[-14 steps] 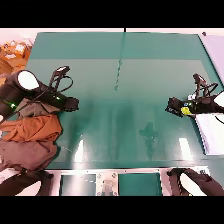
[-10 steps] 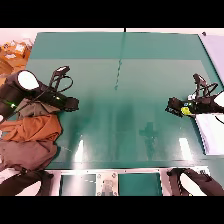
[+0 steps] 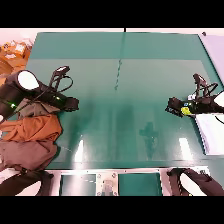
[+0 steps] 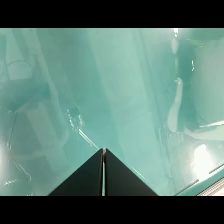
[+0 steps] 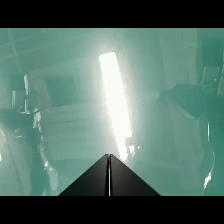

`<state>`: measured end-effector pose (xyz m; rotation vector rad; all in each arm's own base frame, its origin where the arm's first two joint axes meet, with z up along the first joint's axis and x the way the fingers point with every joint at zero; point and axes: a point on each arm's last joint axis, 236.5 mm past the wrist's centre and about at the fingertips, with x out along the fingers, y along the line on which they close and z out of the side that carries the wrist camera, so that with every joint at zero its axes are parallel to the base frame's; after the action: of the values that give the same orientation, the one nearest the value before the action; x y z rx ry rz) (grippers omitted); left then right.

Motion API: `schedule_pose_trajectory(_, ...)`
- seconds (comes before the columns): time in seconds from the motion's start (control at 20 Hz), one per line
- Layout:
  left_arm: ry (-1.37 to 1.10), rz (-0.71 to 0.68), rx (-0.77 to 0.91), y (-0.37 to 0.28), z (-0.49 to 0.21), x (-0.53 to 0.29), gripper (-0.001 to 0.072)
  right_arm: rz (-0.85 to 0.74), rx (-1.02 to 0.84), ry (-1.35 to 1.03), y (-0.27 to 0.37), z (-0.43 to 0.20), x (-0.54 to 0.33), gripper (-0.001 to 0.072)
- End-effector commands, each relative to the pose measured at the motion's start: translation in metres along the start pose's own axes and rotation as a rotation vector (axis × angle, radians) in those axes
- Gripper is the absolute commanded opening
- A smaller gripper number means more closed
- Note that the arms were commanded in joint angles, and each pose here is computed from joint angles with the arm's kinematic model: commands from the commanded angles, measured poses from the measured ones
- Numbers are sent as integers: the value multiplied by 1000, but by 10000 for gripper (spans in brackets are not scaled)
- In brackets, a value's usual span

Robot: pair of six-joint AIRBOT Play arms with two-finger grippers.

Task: Fold the shirts.

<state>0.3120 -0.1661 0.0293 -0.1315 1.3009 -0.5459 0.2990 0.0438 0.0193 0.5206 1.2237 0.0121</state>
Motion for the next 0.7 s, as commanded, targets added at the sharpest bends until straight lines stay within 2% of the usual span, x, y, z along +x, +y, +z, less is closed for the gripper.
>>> schedule_pose_trajectory(0.0, 0, 0, 1, 0, 0, 0, 30, 2, 0, -11, 1, 2, 0, 12)
schedule_pose_trajectory(0.5, -155, -38, -64, -8, 37, -3, 29, 18, 0, -115, 4, 27, -1, 12)
schedule_pose_trajectory(0.55, -175, -6, -51, -1, 41, -4, 29, 21, 0, -135, 5, 32, -2, 12)
schedule_pose_trajectory(0.65, -233, 226, -11, 55, 56, -19, 31, 29, 3, -157, 7, 37, -3, 12)
